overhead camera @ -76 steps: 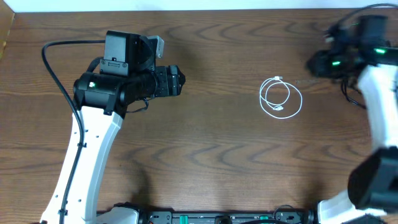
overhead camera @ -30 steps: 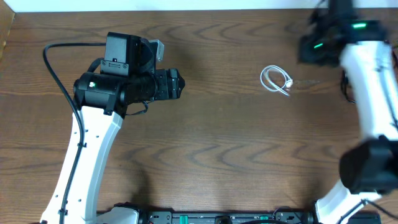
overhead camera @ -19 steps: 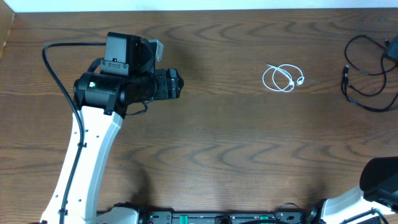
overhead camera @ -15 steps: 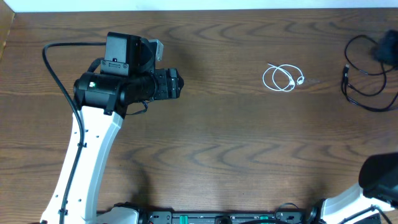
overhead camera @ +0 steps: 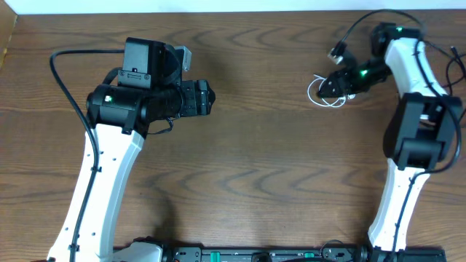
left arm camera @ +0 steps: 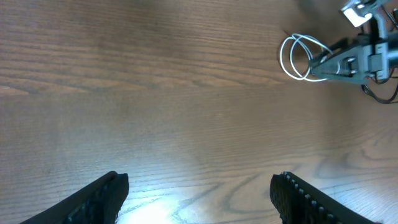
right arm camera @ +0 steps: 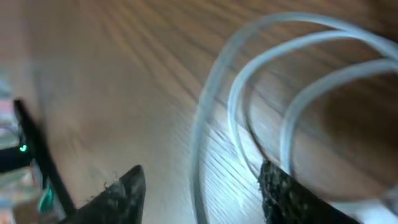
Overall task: Untangle cables
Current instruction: 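Carry the white cable to the right table edge with the right gripper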
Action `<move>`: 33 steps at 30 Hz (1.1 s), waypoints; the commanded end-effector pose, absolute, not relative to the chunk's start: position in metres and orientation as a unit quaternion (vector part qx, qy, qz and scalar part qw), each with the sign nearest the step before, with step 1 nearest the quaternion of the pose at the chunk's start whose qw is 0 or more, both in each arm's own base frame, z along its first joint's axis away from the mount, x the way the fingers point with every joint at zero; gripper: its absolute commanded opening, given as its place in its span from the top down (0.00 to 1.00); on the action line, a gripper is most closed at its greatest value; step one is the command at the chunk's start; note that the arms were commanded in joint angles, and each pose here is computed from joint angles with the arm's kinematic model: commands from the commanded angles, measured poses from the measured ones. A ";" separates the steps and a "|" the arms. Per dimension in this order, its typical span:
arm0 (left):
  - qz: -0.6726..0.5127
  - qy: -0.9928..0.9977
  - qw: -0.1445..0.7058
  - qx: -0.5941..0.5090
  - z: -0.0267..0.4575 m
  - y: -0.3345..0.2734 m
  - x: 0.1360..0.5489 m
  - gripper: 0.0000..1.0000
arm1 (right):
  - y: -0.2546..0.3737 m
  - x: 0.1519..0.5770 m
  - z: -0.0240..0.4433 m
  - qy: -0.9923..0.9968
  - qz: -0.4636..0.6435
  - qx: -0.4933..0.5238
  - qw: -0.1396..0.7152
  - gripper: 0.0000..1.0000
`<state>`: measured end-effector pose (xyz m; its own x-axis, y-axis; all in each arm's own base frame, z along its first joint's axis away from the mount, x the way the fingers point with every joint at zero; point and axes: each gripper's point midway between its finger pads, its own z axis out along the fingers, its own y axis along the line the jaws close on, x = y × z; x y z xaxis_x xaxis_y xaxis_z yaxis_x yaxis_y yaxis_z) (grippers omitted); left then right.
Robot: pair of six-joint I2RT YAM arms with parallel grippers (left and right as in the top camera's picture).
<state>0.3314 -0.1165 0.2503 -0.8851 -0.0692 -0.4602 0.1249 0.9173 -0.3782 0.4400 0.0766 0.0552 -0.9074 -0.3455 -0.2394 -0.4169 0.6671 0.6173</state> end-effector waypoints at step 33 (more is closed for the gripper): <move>-0.193 0.954 0.228 0.011 0.247 -0.112 0.328 0.21 | -0.182 0.437 0.278 0.930 0.074 0.214 0.290 0.01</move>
<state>0.3259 -0.1154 0.2466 -0.8977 -0.0668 -0.4356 0.1143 0.9193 -0.3766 0.4315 -0.2229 0.2543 -0.7123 0.5086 -0.4837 0.5011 0.8510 0.1571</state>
